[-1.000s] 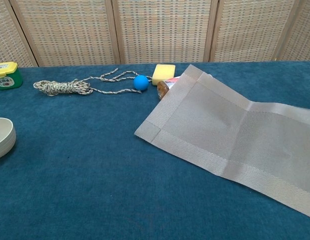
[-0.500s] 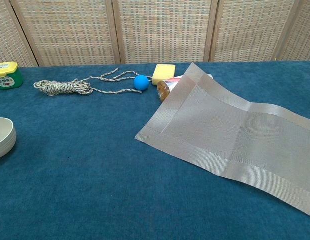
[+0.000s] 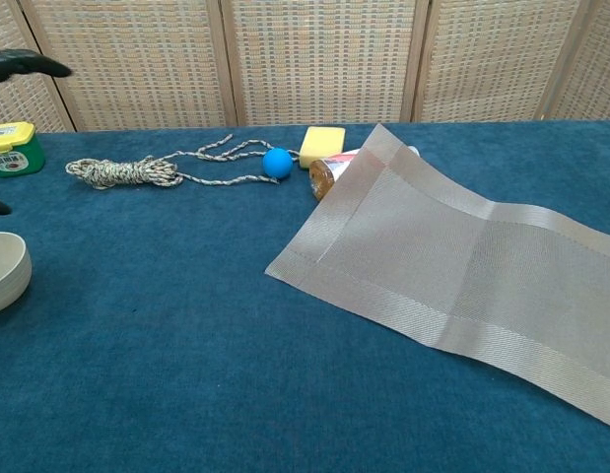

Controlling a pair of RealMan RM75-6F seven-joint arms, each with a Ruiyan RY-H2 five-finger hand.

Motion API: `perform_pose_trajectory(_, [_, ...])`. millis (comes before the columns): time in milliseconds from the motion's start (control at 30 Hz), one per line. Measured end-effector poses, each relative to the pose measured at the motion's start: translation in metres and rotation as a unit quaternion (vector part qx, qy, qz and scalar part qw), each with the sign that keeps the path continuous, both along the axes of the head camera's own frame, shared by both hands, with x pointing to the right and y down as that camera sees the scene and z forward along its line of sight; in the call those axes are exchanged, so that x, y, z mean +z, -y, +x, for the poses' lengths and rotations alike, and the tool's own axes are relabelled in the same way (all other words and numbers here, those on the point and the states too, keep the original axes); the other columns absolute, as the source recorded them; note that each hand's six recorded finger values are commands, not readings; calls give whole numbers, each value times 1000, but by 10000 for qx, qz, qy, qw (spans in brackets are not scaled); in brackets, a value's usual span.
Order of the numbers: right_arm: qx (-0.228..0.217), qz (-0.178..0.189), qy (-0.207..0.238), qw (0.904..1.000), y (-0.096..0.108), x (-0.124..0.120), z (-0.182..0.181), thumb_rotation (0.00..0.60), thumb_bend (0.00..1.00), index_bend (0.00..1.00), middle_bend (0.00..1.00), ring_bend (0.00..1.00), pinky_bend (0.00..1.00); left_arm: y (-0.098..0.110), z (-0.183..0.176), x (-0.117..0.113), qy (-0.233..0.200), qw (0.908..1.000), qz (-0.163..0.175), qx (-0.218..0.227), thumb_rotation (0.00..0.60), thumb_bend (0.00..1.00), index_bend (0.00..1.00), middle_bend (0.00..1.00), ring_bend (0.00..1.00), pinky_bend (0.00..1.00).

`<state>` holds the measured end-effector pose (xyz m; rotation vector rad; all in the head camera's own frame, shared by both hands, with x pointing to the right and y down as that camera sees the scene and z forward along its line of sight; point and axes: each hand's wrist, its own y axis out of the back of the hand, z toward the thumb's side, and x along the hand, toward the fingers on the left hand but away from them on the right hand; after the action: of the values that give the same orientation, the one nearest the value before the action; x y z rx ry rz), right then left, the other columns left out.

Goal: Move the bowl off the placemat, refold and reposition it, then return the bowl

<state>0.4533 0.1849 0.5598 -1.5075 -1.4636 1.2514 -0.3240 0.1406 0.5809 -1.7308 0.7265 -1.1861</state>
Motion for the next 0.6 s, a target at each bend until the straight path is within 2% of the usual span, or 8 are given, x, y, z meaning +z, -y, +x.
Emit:
perform_pose_trajectory(133, [116,58,138,9998,2,-6,7,600,219,0,0,0,0,21,42,21,138,9988,-7,474,600,80,0,0,0,0])
perform_pose_trajectory(233, [200,112,232,9995,3,-11,13,600,219,0,0,0,0,28,69,37,219,9969,-82,752,600,86,0,0,0,0])
perform_pose_trajectory(433, [275,153,355,9989,4,-15,19,600,220,0,0,0,0,34,113,65,378,9926,-238,1132,600,86,0,0,0,0])
perform_pose_trajectory(600, [301,154,437,9985,4,-17,21,600,219,0,0,0,0,34,137,80,477,9900,-307,1291,600,86,0,0,0,0])
